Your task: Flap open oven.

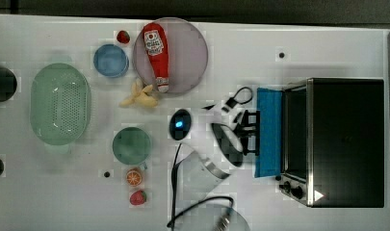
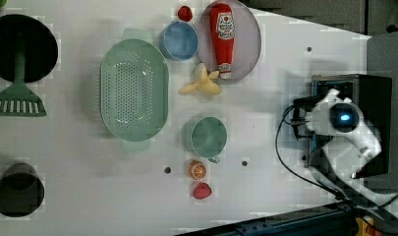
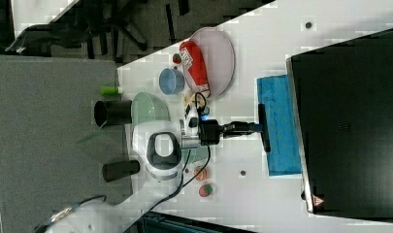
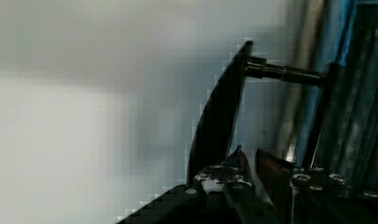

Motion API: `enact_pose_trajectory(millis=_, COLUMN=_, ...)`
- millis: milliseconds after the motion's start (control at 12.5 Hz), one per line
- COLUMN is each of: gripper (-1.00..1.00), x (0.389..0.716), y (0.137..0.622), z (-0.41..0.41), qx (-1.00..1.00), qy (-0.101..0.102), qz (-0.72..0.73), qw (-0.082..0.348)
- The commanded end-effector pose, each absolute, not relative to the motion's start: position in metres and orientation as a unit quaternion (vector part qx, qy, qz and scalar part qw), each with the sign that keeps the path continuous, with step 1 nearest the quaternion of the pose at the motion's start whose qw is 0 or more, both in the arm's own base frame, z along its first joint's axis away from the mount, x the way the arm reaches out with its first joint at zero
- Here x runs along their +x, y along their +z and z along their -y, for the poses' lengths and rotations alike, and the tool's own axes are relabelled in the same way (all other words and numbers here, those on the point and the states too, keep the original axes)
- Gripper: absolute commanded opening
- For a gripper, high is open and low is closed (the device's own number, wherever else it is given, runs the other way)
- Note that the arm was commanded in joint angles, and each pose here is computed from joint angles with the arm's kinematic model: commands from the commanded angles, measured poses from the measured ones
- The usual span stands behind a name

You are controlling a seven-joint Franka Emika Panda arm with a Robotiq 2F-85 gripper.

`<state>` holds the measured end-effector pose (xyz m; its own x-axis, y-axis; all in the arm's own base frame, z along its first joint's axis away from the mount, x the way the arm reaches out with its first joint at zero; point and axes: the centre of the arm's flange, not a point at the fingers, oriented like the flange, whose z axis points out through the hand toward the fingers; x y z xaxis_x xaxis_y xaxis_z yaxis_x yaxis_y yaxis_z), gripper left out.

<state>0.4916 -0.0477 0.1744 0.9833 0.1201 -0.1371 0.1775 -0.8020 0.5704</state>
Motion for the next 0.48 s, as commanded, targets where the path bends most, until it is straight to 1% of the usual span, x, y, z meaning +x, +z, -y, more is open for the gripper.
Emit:
enact_pose_trajectory(millis=80, gripper=-0.65, x=0.483, y=0.144, z=0.022, qx=0.940, qy=-0.009, qz=0.007, qw=0.340)
enact_pose_trajectory(millis=240, gripper=-0.65, x=0.479, y=0.117, z=0.012, qx=0.939, qy=-0.011, qz=0.015, qw=0.345)
enact_pose_trajectory(millis=400, gripper=-0.65, x=0.485, y=0.108, z=0.009, qx=0.936, qy=-0.012, qz=0.015, qw=0.352)
enact_pose_trajectory(millis=480, gripper=-0.65, x=0.491, y=0.113, z=0.005, qx=0.937, qy=-0.003, qz=0.018, qw=0.349)
